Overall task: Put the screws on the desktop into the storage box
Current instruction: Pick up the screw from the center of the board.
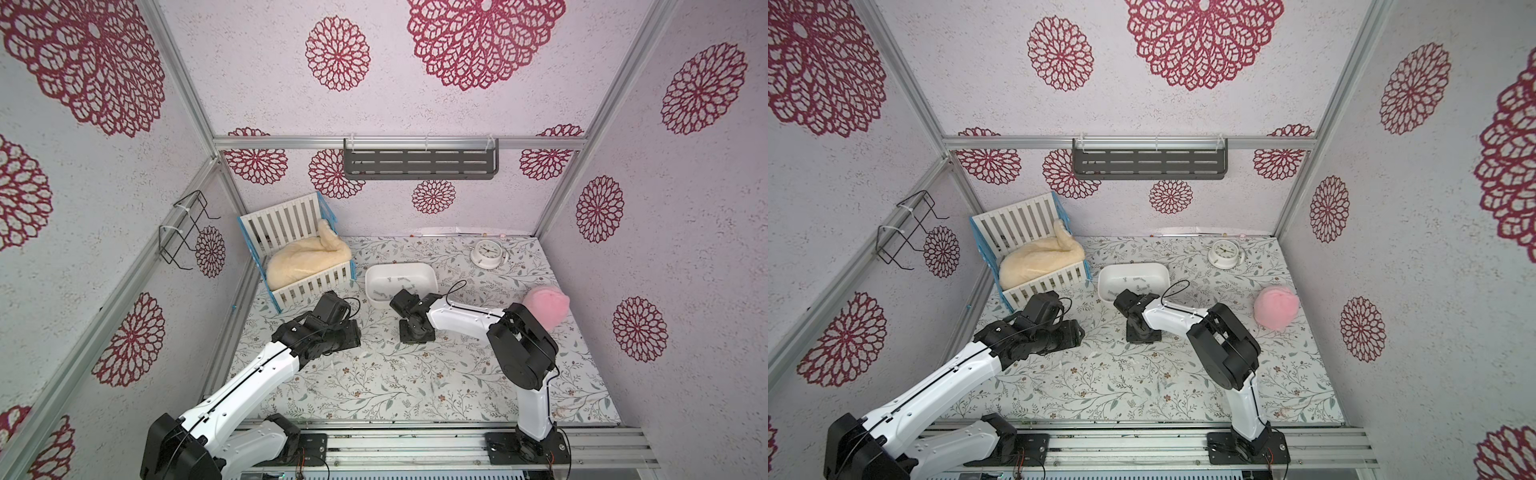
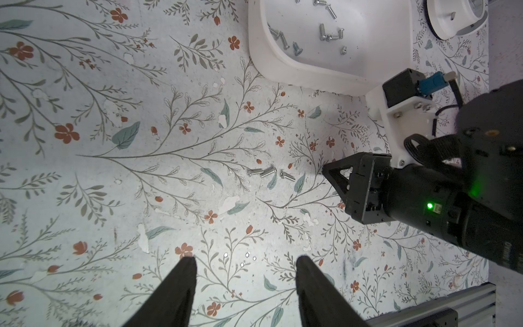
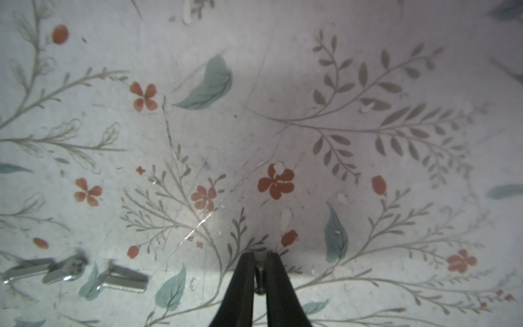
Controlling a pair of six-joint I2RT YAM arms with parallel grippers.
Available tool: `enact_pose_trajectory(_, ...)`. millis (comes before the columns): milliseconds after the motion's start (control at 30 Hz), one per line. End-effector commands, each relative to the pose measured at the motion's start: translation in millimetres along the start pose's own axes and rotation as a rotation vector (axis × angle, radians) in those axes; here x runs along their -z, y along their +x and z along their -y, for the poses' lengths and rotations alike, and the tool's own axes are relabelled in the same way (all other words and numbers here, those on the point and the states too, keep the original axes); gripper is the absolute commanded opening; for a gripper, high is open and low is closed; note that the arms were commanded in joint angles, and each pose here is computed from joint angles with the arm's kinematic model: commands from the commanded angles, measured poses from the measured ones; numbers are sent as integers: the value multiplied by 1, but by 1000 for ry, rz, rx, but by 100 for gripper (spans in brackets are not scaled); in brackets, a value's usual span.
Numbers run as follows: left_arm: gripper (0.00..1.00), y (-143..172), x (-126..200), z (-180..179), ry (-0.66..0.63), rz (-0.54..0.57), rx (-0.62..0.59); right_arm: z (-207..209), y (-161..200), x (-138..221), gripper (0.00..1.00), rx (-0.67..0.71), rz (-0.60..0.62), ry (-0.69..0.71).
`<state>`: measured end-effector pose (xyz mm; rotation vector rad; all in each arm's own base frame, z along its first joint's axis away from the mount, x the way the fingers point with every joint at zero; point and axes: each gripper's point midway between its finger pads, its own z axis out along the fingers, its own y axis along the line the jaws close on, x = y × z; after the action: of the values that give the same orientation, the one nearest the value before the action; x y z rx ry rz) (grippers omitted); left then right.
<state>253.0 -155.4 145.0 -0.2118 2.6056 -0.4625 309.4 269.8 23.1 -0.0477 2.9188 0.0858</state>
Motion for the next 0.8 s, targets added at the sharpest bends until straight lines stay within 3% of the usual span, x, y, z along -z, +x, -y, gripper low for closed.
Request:
enact_pose_trajectory(0, 62, 0, 1, -2, 2, 11, 4, 4, 3, -3, 11, 4, -10, 9)
enact_pose_trajectory(367, 62, 1, 1, -2, 2, 10, 5, 3, 0, 5, 0, 2, 2, 4)
enact_pose_trajectory(767, 62, 1, 1, -2, 2, 7, 7, -5, -17, 32, 0, 7, 49, -22)
